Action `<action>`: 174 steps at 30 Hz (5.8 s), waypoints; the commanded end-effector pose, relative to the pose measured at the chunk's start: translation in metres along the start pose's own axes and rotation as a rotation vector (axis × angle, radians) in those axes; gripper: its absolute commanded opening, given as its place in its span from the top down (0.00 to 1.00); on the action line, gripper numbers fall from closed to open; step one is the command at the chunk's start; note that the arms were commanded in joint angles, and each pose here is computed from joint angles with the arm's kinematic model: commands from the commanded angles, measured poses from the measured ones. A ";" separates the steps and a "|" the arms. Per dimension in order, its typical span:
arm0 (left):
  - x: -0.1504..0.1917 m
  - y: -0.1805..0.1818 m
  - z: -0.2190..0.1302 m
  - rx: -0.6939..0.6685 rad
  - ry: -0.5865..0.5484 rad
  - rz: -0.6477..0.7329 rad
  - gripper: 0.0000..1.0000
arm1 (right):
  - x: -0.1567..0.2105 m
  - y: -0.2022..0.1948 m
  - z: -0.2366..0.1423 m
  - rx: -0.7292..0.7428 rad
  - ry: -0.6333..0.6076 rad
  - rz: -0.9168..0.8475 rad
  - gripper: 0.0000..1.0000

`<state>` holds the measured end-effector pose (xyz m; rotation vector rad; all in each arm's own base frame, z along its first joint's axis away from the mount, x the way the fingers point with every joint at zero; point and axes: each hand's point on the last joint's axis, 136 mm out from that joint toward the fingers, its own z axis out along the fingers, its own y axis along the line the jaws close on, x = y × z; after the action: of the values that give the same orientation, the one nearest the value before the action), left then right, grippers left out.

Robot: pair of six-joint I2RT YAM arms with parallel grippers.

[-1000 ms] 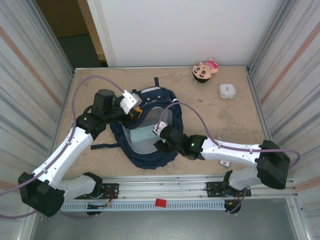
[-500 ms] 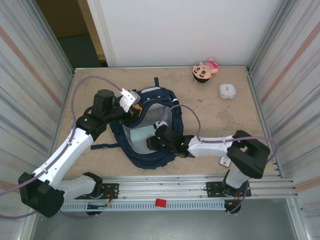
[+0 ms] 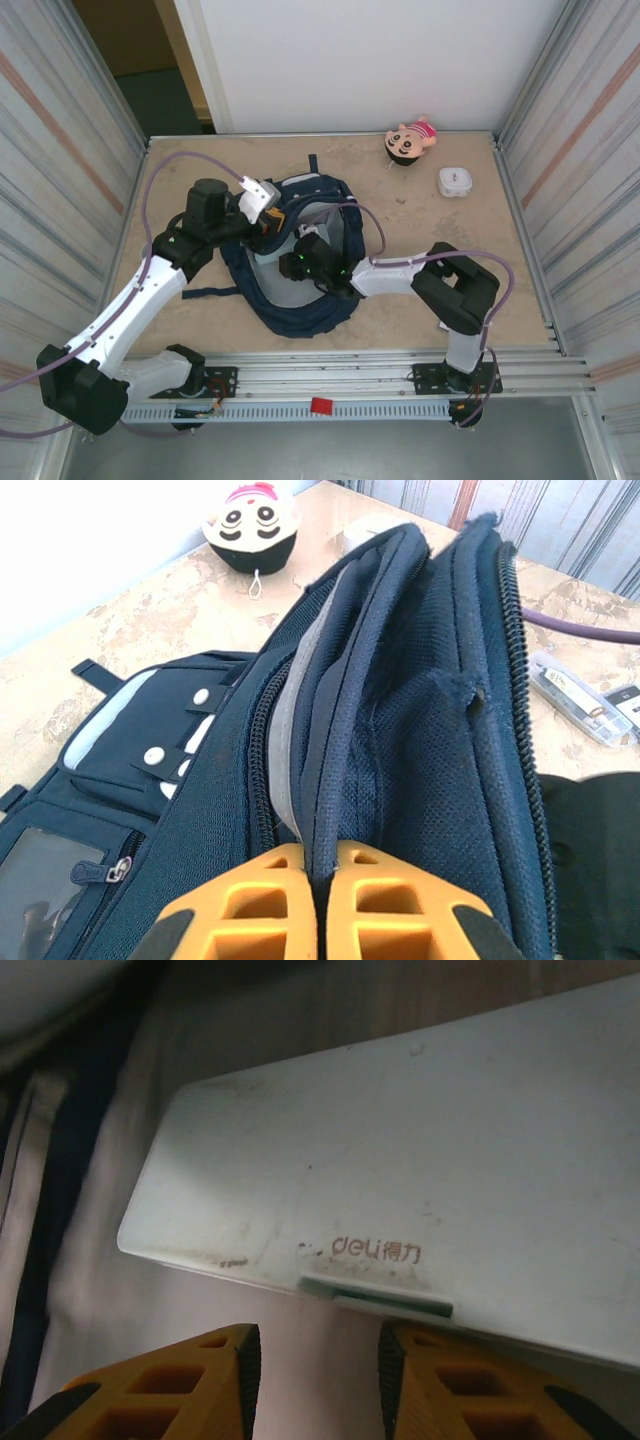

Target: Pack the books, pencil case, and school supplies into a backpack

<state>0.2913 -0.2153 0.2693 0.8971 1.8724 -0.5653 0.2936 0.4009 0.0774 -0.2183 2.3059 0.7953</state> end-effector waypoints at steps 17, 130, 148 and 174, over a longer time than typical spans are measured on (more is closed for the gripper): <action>-0.027 0.018 -0.017 -0.129 -0.114 0.067 1.00 | -0.034 -0.002 -0.041 -0.029 -0.053 0.010 0.52; 0.041 0.008 -0.010 -0.104 -0.115 -0.011 1.00 | 0.099 -0.286 -0.270 0.823 0.545 1.007 0.23; 0.041 0.010 -0.011 -0.109 -0.112 -0.010 1.00 | 0.125 -0.293 -0.261 0.884 0.646 0.972 0.26; 0.019 0.007 -0.014 -0.077 -0.169 -0.046 1.00 | 0.000 -0.170 -0.233 0.414 0.257 0.819 0.44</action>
<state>0.2744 -0.1951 0.2195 0.7897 1.8603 -0.5642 0.2023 0.0881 0.1056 0.9255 2.8236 0.4189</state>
